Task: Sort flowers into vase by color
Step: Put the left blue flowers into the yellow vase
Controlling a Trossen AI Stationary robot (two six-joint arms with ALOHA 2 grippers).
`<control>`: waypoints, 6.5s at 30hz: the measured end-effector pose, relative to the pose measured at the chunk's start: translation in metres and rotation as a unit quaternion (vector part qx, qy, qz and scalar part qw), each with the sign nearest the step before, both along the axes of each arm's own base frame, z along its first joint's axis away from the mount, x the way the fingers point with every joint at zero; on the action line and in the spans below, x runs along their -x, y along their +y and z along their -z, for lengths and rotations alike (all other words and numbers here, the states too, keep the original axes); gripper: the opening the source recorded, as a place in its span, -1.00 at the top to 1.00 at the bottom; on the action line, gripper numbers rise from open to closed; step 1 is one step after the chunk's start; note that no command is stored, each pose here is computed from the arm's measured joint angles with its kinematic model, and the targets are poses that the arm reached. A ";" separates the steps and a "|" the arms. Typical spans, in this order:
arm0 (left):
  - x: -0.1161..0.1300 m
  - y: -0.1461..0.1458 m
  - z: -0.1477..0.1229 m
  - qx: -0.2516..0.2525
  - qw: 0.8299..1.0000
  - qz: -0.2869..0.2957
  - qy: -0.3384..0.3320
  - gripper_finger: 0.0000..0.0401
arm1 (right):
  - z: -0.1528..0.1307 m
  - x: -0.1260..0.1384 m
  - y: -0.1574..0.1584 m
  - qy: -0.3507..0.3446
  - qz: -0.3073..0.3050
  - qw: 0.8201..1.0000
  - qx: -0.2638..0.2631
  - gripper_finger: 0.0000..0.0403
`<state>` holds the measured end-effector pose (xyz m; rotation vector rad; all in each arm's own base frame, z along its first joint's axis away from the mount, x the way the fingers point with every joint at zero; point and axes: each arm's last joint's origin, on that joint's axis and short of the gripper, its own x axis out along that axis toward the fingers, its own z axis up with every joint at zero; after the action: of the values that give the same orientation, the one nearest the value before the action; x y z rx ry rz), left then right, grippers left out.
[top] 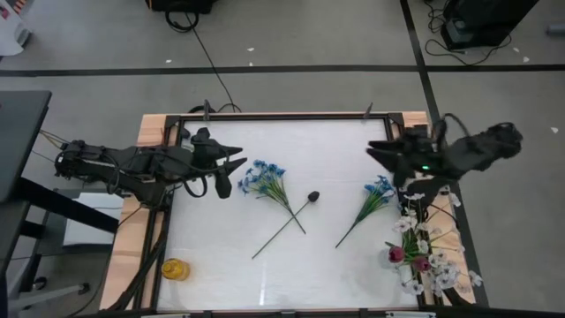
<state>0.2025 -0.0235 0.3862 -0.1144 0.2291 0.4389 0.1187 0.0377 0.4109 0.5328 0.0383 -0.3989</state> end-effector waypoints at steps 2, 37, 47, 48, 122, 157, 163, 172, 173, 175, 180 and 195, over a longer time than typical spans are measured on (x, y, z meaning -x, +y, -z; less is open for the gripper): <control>-0.001 0.001 -0.004 -0.020 1.000 0.002 -0.011 0.26 | 0.002 -0.019 -0.002 0.004 0.017 1.000 -0.009 0.15; 0.004 0.008 0.013 0.003 0.998 -0.024 0.066 0.26 | 0.217 -0.258 -0.074 0.244 0.008 0.930 -0.274 0.32; 0.014 0.016 0.036 0.096 0.981 -0.082 0.150 0.26 | 0.247 -0.277 -0.049 0.393 -0.093 0.900 -0.166 0.20; 0.014 0.016 0.037 0.097 0.980 -0.084 0.154 0.26 | 0.252 -0.277 -0.048 0.400 -0.092 0.896 -0.168 0.15; -0.070 0.029 0.004 0.091 0.981 0.111 -0.127 0.28 | 0.032 -0.227 -0.045 -0.074 -0.098 0.985 0.120 0.93; 0.078 -0.049 -0.001 0.075 0.959 0.266 0.058 0.99 | 0.001 -0.196 -0.052 -0.108 -0.016 0.987 0.121 0.50; 0.112 -0.073 0.007 0.099 0.936 0.325 0.092 1.00 | 0.003 -0.190 -0.050 -0.089 0.004 0.992 0.090 0.50; 0.144 -0.083 0.014 0.128 0.903 0.388 0.134 1.00 | 0.009 -0.193 -0.048 -0.079 0.039 0.995 0.055 0.50; 0.146 -0.082 0.014 0.118 0.907 0.385 0.127 1.00 | 0.010 -0.193 -0.048 -0.080 0.044 0.995 0.051 0.50; 0.150 -0.081 0.013 0.095 0.917 0.373 0.102 1.00 | 0.010 -0.193 -0.049 -0.082 0.054 0.994 0.044 0.50; 0.154 -0.081 0.009 0.049 0.928 0.364 0.062 1.00 | 0.010 -0.195 -0.044 -0.093 0.064 0.993 0.036 0.50; 0.135 -0.084 -0.021 0.045 0.941 0.330 -0.058 1.00 | 0.016 -0.206 -0.041 -0.098 0.057 0.993 0.044 0.50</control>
<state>0.0672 -0.1075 0.4076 -0.1442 0.1594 -0.2488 0.3248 -0.0038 0.3947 0.4854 -0.1994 -0.4551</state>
